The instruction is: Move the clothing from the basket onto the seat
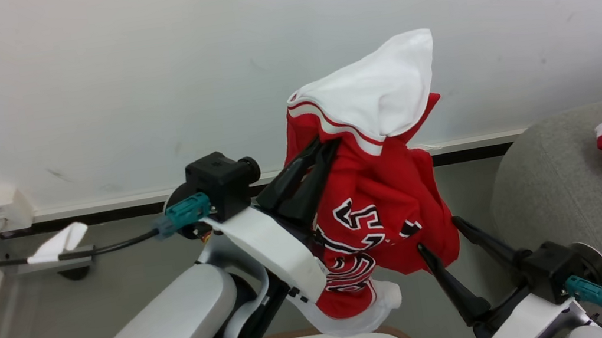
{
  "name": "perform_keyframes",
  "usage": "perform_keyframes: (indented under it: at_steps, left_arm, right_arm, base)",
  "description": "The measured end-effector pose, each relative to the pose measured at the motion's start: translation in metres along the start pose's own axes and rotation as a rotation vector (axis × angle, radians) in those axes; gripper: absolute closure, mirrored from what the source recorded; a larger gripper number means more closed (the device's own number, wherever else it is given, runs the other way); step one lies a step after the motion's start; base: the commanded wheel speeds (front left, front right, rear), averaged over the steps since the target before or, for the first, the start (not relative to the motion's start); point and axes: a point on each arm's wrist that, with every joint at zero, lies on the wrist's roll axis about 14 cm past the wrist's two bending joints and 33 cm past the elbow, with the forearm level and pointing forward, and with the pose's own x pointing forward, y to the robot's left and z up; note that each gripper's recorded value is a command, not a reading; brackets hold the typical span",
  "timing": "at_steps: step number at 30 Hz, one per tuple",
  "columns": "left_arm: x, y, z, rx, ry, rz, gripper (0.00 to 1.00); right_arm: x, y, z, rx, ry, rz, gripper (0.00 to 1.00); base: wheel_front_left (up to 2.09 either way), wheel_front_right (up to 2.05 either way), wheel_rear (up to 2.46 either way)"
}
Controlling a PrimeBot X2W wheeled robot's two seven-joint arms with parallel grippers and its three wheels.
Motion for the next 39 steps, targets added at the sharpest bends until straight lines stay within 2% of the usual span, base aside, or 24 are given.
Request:
perform_keyframes:
  at_steps: [8,15,17,18,27,33,37,38,39]
  left_arm:
    - [-0.012,-0.013,-0.001,-0.018,0.038,-0.031,1.00]
    - [-0.023,-0.030,0.001,-0.020,0.055,-0.061,1.00]
    - [-0.027,-0.031,0.003,-0.021,0.055,-0.054,1.00]
    - [-0.029,-0.030,0.003,-0.020,0.055,-0.048,1.00]
    - [-0.046,-0.007,-0.003,-0.010,0.084,0.042,1.00]
    - [-0.052,0.001,-0.021,-0.029,0.121,0.072,1.00]
    - [-0.055,-0.015,-0.041,-0.075,0.160,0.034,1.00]
    - [-0.053,-0.020,-0.043,-0.086,0.163,0.020,0.67]
    - [-0.052,-0.025,-0.045,-0.095,0.158,0.009,0.12]
  right_arm:
    - [0.031,0.034,-0.007,-0.065,0.045,0.141,0.00]
    - [0.049,0.067,-0.012,-0.068,0.055,0.247,0.00]
    - [0.052,0.075,-0.015,-0.061,0.062,0.268,0.69]
    - [0.053,0.077,-0.015,-0.055,0.060,0.276,1.00]
    - [0.056,0.082,-0.010,0.008,0.020,0.278,1.00]
    - [0.050,0.065,0.008,0.095,-0.051,0.209,1.00]
    - [0.043,0.042,0.024,0.182,-0.115,0.129,1.00]
    - [0.041,0.037,0.028,0.189,-0.129,0.113,1.00]
    - [0.039,0.029,0.031,0.193,-0.142,0.093,1.00]
  base:
    - [0.00,0.00,0.00]
    - [0.00,0.00,0.00]
    - [0.00,0.00,0.00]
    - [0.00,0.00,0.00]
    - [0.00,0.00,0.00]
    - [0.00,0.00,0.00]
    - [0.00,0.00,0.00]
    - [0.00,0.00,0.00]
    - [0.00,0.00,0.00]
